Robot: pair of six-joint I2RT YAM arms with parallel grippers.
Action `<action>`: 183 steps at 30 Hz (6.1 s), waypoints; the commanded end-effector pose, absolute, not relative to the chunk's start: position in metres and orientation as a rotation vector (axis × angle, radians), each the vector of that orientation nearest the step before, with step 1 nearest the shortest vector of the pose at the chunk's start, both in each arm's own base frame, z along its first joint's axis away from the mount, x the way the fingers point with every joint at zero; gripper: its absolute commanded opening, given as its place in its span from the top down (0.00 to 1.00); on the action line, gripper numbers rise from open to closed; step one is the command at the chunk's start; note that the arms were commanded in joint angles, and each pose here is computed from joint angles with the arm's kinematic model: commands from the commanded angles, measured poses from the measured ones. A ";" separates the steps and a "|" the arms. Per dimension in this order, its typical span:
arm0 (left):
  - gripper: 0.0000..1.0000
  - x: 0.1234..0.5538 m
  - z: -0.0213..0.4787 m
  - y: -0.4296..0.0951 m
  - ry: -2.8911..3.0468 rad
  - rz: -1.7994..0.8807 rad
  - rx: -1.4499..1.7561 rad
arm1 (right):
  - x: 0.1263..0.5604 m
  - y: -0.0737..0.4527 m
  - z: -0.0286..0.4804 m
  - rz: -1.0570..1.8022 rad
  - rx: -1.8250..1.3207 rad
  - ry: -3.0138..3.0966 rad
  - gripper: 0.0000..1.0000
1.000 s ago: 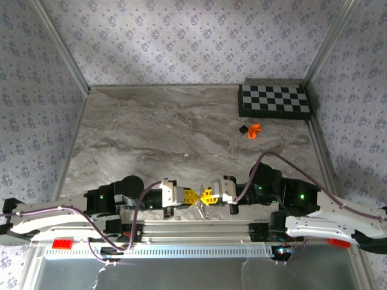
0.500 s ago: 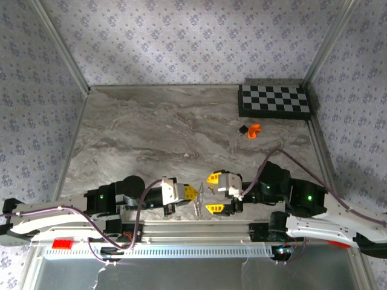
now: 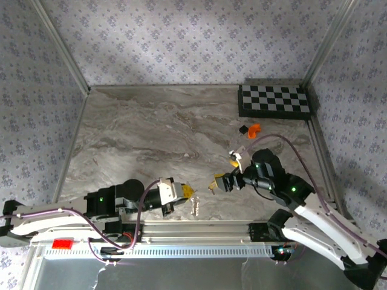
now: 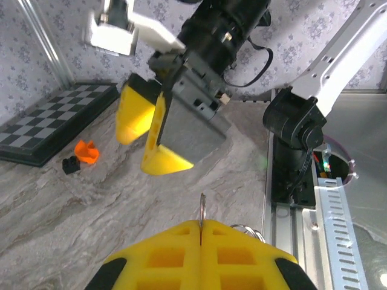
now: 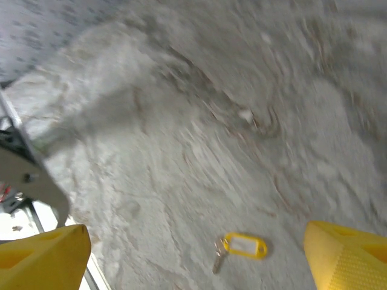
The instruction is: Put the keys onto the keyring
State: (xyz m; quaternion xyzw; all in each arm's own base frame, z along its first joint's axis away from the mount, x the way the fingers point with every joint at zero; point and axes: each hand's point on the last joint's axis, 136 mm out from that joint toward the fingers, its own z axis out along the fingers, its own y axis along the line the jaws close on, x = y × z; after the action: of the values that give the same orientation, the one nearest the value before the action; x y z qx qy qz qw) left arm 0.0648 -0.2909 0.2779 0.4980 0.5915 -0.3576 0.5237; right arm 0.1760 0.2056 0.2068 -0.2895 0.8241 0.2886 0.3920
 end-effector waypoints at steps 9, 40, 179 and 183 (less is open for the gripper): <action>1.00 0.074 0.290 -0.277 1.415 -0.887 1.074 | 0.187 0.189 0.133 0.718 -0.482 2.421 0.16; 1.00 0.082 0.271 -0.266 1.438 -0.898 1.017 | 0.191 0.232 0.043 0.779 -0.512 2.665 0.49; 1.00 0.101 0.251 -0.217 1.524 -0.797 0.884 | 0.136 0.242 0.028 0.178 -0.963 2.700 1.00; 1.00 0.101 0.250 -0.216 1.529 -0.787 0.883 | 0.134 0.244 0.026 0.163 -0.979 2.698 1.00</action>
State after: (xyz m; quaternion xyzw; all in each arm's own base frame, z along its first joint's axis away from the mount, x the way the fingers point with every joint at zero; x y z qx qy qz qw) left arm 0.0974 -0.2214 0.2330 0.3984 0.6562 -0.3286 0.5501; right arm 0.1307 0.2489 0.0252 -0.3439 0.9263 0.0807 0.1310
